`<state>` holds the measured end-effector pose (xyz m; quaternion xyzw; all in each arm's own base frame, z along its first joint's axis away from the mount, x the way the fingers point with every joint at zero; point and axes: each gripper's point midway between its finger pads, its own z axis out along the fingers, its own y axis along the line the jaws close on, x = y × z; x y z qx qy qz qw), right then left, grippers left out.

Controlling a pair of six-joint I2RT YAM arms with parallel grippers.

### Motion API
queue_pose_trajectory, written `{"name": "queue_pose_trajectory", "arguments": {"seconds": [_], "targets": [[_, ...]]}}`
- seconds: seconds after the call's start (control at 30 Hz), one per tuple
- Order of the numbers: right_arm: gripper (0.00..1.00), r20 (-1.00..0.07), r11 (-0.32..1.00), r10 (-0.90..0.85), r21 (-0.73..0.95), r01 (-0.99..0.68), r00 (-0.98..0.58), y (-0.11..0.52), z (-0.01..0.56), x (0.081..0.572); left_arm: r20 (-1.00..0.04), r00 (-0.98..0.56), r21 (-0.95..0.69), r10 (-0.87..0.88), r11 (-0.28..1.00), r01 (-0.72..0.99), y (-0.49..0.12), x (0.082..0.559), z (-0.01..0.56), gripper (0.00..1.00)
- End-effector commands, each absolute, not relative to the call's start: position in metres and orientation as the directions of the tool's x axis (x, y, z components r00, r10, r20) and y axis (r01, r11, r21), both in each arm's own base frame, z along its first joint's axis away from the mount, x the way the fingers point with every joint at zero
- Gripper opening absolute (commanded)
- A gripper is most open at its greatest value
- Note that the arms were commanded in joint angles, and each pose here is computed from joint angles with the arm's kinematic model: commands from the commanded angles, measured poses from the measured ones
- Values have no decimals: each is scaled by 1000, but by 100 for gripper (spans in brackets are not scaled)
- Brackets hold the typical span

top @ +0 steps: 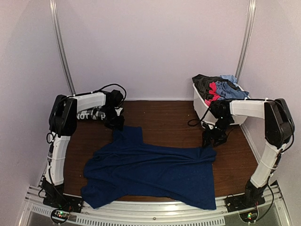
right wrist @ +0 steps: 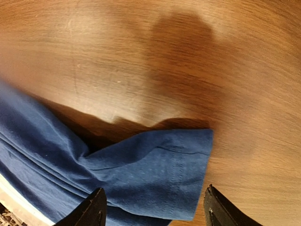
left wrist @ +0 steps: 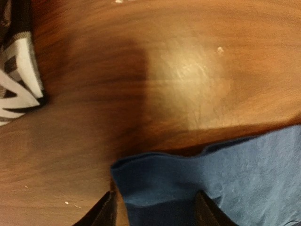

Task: Fold and stack the mixed laundry pile
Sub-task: Pick up the flattened T-shirt from the center of the board.

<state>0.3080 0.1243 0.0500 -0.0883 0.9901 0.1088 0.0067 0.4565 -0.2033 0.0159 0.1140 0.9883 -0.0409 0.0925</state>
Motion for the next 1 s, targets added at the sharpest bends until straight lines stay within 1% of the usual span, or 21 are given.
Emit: {"name": "queue_pose_trajectory", "arguments": {"seconds": [0.0,0.07,0.1,0.23,0.37,0.4,0.47,0.57,0.77,0.9,0.97], "targets": [[71,-45,975,-183,123,-187,-982,108,55,317,-63,-967,43,247,969,245,-180,433,-17,34],[71,-71,970,-191,142,-199,-979,113,58,321,-53,-974,77,221,973,216,-163,433,-17,8],[71,-88,965,-201,152,-213,-976,117,60,324,-65,-978,81,199,978,194,-153,436,-13,0],[70,-153,940,-267,176,-292,-952,133,64,343,-120,-983,46,142,989,137,-124,450,7,0],[68,-192,921,-326,155,-357,-926,143,63,368,-144,-974,49,177,984,172,-120,458,15,0],[68,-212,921,-330,142,-363,-920,145,66,377,-144,-972,51,184,983,179,-120,459,15,0],[68,-213,923,-335,121,-365,-918,145,64,386,-143,-972,63,189,981,182,-117,459,15,0],[69,-244,920,-349,94,-380,-905,147,69,402,-144,-971,82,193,980,182,-112,459,16,0],[68,-277,906,-382,76,-417,-882,158,71,420,-148,-972,106,180,980,166,-93,457,25,0],[68,-270,896,-398,90,-434,-877,166,65,425,-129,-978,133,164,980,147,-75,443,30,0],[68,-284,890,-405,98,-446,-869,173,65,430,-125,-979,164,159,977,138,-64,435,34,0]]}}
